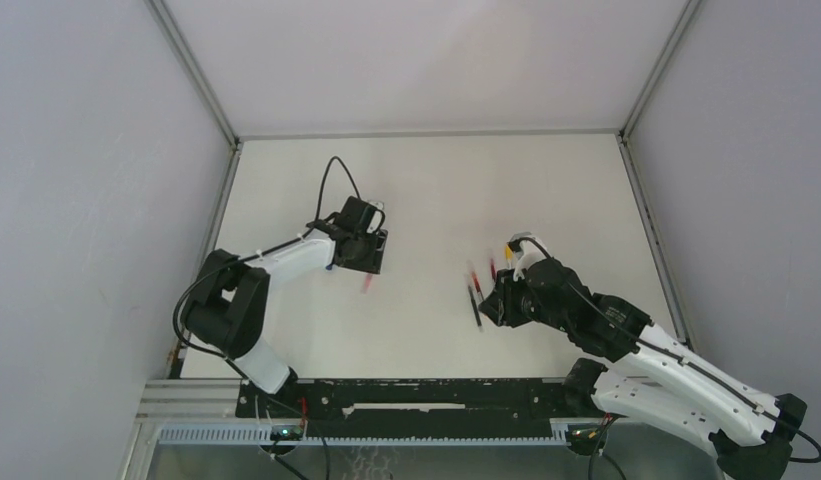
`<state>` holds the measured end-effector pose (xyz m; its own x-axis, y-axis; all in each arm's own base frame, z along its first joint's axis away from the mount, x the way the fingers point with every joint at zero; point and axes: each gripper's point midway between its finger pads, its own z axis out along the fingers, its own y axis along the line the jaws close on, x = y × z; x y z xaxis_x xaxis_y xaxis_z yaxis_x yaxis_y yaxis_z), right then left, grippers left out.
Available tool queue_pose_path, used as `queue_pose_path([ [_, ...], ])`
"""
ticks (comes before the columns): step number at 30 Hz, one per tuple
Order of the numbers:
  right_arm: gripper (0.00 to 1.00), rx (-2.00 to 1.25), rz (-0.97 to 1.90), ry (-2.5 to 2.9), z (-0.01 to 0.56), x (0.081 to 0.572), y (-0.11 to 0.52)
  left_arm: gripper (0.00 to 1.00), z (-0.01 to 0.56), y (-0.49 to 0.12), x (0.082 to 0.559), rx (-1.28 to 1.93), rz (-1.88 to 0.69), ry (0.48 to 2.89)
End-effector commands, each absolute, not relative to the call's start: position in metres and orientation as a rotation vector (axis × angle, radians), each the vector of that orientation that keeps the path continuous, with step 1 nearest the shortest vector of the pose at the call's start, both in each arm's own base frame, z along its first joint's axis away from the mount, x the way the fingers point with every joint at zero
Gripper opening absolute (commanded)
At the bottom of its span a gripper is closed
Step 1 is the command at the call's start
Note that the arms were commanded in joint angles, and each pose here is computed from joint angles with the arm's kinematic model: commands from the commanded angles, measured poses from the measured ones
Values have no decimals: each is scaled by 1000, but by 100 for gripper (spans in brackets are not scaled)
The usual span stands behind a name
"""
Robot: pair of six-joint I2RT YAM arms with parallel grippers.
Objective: Insert the pens into the pen caps
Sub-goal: Pick up the pen from the center of the board.
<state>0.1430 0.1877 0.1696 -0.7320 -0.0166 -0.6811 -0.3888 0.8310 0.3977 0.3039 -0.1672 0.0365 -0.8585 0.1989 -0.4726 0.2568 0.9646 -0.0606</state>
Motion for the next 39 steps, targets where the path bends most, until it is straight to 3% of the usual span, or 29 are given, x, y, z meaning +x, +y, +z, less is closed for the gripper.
queue_pose_path([
  [1,40,-280,727,2283,178,145,192,59,56,-184,336,354,-225,2540],
  [18,40,-260,736,2303,166,141,191,45,27,-181,350,383,-167,2604],
  [28,40,-269,738,2296,165,144,195,23,23,-182,335,360,-220,2620],
  [32,40,-260,754,2286,168,145,196,14,36,-182,331,336,-247,2586],
  [39,40,-197,840,2219,186,150,206,11,107,-196,324,311,-414,2395],
])
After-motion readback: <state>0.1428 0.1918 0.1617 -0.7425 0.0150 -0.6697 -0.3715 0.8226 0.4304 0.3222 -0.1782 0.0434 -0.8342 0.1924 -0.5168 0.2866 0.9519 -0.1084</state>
